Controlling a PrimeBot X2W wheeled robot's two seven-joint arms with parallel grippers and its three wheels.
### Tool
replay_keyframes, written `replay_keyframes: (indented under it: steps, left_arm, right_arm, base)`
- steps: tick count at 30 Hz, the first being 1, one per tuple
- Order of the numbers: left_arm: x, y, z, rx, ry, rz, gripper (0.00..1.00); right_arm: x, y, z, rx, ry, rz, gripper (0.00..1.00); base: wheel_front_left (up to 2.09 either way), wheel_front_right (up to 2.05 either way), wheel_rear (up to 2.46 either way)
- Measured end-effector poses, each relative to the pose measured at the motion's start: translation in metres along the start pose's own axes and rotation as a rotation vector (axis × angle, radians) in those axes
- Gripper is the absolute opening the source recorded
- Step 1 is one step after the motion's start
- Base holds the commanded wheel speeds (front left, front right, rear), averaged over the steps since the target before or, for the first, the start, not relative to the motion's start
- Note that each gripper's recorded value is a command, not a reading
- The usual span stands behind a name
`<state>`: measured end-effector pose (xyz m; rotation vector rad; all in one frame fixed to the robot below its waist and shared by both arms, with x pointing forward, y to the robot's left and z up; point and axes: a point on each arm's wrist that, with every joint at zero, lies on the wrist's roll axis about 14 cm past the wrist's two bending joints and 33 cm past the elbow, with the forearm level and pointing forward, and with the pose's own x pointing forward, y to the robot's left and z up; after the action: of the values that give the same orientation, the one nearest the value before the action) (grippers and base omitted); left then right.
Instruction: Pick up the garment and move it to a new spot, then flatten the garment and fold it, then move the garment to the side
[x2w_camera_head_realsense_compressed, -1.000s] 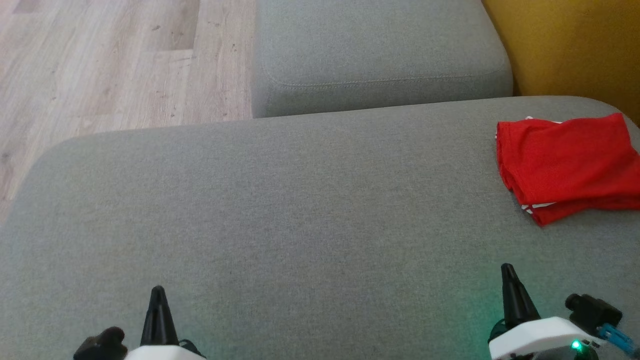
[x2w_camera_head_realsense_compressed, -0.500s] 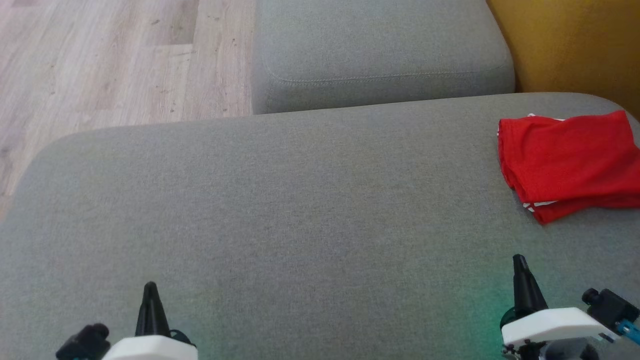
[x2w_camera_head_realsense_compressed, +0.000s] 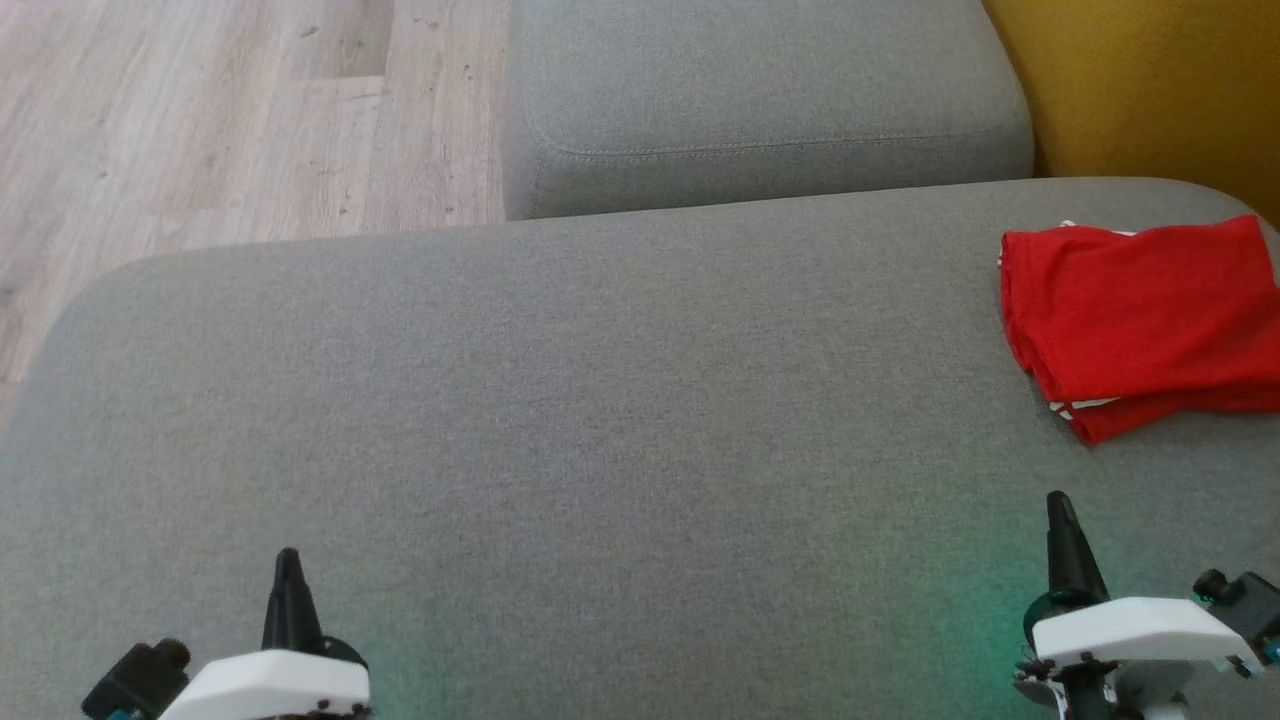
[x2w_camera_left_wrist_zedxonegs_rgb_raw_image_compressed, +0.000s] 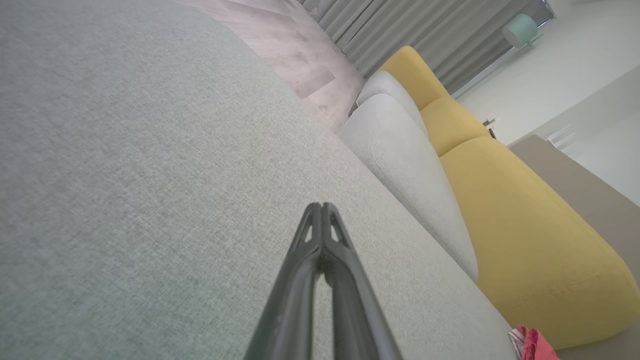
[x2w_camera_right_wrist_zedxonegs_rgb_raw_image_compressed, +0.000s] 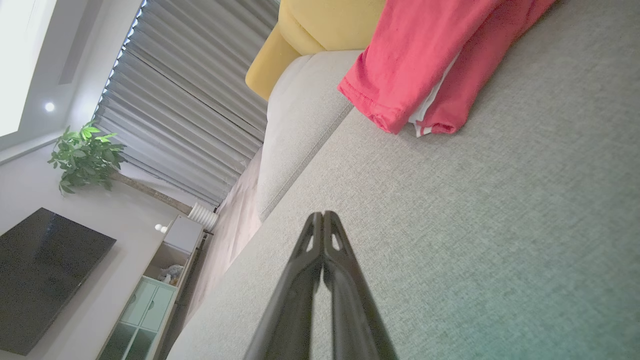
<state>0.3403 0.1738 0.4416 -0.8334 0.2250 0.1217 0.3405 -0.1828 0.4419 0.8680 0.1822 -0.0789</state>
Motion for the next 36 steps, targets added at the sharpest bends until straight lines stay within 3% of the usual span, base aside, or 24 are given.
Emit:
replay_keyframes:
  steps: [36]
  left_arm:
    - [0.015,-0.008,0.019,-0.427,0.005,-0.064,0.0]
  right_arm:
    - [0.014,0.004,0.022,0.409,-0.034,0.014,0.0]
  base:
    - [0.0,0.0,0.0]
